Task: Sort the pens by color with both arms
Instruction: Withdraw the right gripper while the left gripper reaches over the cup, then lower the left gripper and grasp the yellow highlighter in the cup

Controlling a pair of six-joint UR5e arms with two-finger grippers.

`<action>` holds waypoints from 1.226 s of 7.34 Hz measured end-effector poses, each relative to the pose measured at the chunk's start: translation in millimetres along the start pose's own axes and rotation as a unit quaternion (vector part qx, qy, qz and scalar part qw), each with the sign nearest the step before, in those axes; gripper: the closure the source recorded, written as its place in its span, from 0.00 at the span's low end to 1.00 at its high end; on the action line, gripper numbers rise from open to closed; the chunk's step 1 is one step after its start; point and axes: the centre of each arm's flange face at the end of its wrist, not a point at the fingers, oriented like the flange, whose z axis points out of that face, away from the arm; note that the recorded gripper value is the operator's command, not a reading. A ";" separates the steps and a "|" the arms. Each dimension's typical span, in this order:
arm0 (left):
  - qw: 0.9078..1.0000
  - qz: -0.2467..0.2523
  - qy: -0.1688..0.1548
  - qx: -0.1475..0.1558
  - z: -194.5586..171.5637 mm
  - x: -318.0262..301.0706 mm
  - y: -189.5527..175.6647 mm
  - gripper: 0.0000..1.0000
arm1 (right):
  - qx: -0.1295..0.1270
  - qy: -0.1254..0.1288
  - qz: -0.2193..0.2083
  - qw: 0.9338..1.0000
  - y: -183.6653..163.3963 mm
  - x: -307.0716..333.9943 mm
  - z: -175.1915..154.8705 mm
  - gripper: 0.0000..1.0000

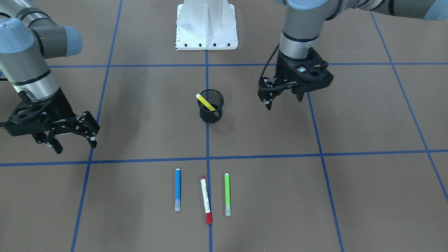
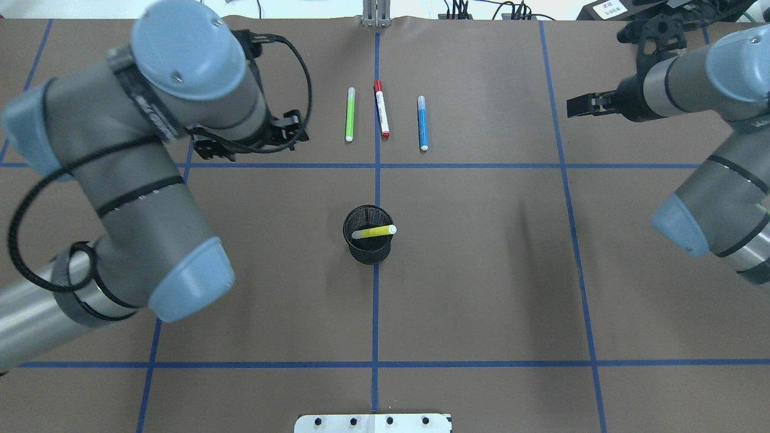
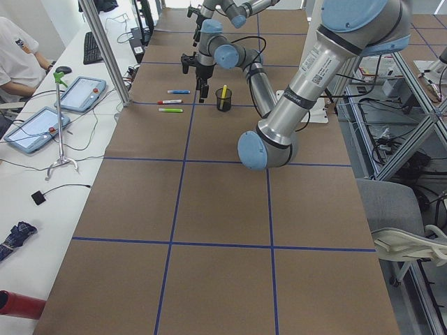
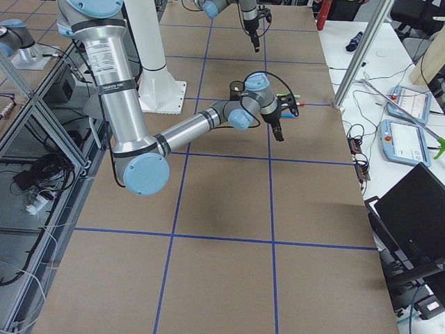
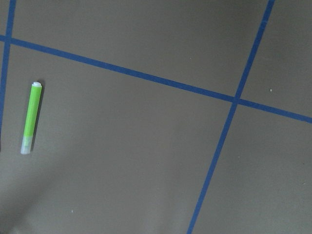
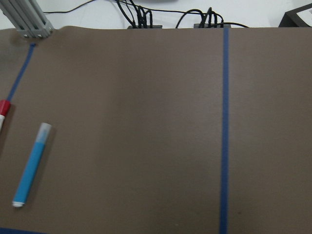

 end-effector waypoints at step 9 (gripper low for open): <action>0.983 -0.001 -0.181 -0.006 63.8 218.7 95.6 0.18 | -0.050 0.046 -0.027 0.997 33.6 105.1 9.5 0.02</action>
